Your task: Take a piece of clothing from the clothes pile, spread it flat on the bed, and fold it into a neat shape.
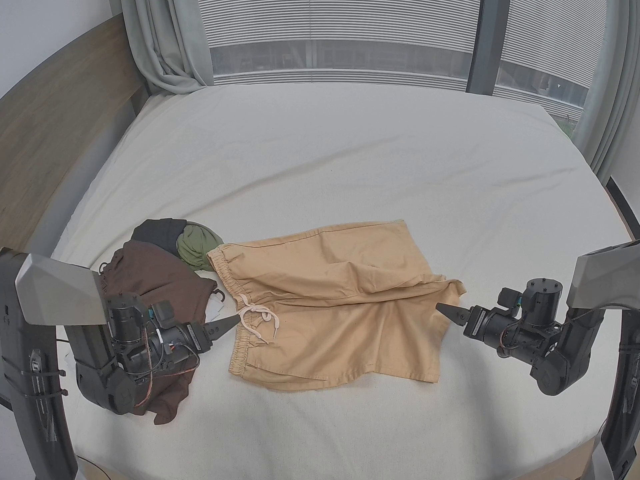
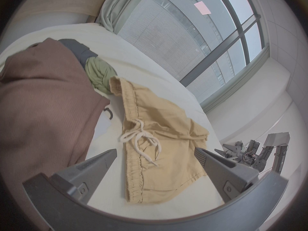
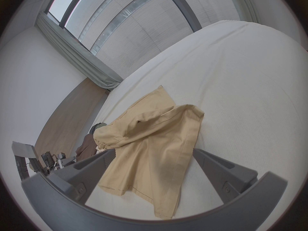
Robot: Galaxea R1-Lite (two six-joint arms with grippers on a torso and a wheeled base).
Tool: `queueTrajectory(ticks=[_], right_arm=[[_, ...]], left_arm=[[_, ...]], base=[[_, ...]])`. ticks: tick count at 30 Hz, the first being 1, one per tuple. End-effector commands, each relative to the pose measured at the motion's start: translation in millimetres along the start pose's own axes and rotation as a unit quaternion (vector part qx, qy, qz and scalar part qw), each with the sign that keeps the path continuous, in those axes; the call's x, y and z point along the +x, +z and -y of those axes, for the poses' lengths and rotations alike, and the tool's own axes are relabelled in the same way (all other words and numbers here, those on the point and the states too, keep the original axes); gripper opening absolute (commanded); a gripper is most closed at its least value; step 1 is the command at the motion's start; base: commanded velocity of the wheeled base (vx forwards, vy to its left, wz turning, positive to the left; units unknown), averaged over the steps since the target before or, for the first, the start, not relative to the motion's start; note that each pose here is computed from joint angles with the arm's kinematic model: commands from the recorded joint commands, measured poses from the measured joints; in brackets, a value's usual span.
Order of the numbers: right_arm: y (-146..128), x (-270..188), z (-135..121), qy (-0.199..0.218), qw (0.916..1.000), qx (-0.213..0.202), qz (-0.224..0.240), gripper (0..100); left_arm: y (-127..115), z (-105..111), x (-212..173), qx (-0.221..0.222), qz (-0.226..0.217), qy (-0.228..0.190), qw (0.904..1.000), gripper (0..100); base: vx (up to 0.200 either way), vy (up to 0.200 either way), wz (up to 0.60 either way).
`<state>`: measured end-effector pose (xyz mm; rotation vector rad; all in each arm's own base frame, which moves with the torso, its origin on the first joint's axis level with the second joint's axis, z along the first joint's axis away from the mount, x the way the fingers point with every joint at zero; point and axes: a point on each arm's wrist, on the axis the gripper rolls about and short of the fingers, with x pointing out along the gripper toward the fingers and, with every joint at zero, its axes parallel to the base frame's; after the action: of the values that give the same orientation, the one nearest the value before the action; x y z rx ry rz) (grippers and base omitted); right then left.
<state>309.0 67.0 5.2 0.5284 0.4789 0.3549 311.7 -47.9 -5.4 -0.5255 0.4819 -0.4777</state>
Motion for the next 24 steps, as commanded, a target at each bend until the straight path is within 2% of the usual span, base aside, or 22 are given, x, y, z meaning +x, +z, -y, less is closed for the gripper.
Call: queueTrajectory(ticks=[1, 14, 24], right_arm=[[-1, 0, -1, 0.001, 1.0, -0.002, -0.001, 100], [2, 1, -2, 0.01, 0.9998, -0.006, 0.015, 100], [3, 1, -2, 0.011, 0.9998, -0.006, 0.017, 100]], left_arm=[[-14, -6, 5, -0.011, -0.023, 0.008, 0.9996, 100], [-40, -18, 21, -0.022, -0.058, 0.021, 0.9979, 100], [-54, -17, 26, -0.026, -0.082, 0.019, 0.9961, 100]], base=[[0.0, 0.0, 0.0], [0.0, 0.0, 0.0], [0.0, 0.0, 0.0]])
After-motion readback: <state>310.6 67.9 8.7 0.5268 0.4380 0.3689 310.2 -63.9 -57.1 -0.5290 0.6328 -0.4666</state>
